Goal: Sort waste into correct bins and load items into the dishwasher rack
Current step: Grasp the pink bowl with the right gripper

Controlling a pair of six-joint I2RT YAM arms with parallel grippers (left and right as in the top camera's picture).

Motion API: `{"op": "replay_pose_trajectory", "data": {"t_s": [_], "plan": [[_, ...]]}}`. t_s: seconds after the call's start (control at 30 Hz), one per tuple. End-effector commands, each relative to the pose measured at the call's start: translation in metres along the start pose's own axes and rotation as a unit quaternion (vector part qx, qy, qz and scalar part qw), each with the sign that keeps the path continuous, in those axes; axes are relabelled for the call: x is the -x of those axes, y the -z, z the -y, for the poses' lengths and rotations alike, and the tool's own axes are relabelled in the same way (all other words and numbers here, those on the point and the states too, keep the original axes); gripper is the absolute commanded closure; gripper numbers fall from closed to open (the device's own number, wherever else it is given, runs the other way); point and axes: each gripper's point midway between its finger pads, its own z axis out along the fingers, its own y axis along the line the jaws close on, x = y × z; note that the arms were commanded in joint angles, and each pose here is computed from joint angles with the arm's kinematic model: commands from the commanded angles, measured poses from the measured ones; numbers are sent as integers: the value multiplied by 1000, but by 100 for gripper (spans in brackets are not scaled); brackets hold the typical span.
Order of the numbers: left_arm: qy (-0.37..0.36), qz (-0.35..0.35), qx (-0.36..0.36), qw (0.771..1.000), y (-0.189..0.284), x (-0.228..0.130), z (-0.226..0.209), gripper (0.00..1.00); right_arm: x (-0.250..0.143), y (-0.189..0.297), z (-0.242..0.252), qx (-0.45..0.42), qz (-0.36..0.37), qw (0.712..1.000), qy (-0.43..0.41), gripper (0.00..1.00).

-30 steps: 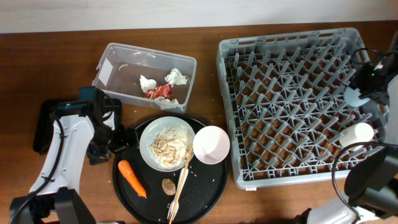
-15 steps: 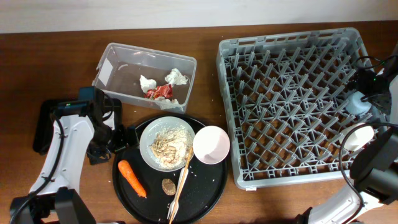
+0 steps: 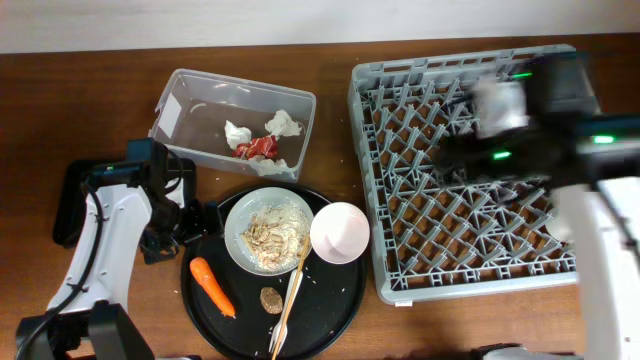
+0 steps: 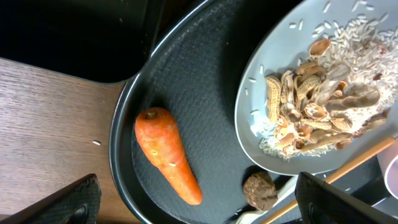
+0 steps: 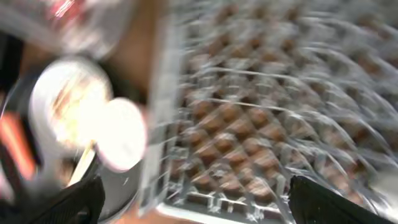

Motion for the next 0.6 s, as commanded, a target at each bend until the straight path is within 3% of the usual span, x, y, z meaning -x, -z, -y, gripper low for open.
{"op": "replay_pose_trajectory", "data": {"t_s": [0.0, 0.2, 0.5, 0.57], "plan": [[-6, 1, -5, 1000, 1, 0, 1, 1, -11, -30, -61, 49, -53, 989, 130, 4], [-6, -1, -5, 1000, 0, -1, 0, 1, -44, -124, -114, 55, -201, 952, 224, 11], [-6, -1, -5, 1000, 0, -1, 0, 0, -78, -220, -96, 28, -325, 917, 229, 14], [-6, -1, -5, 1000, 0, -1, 0, 1, -86, -232, -92, 25, -344, 911, 227, 20]]}}
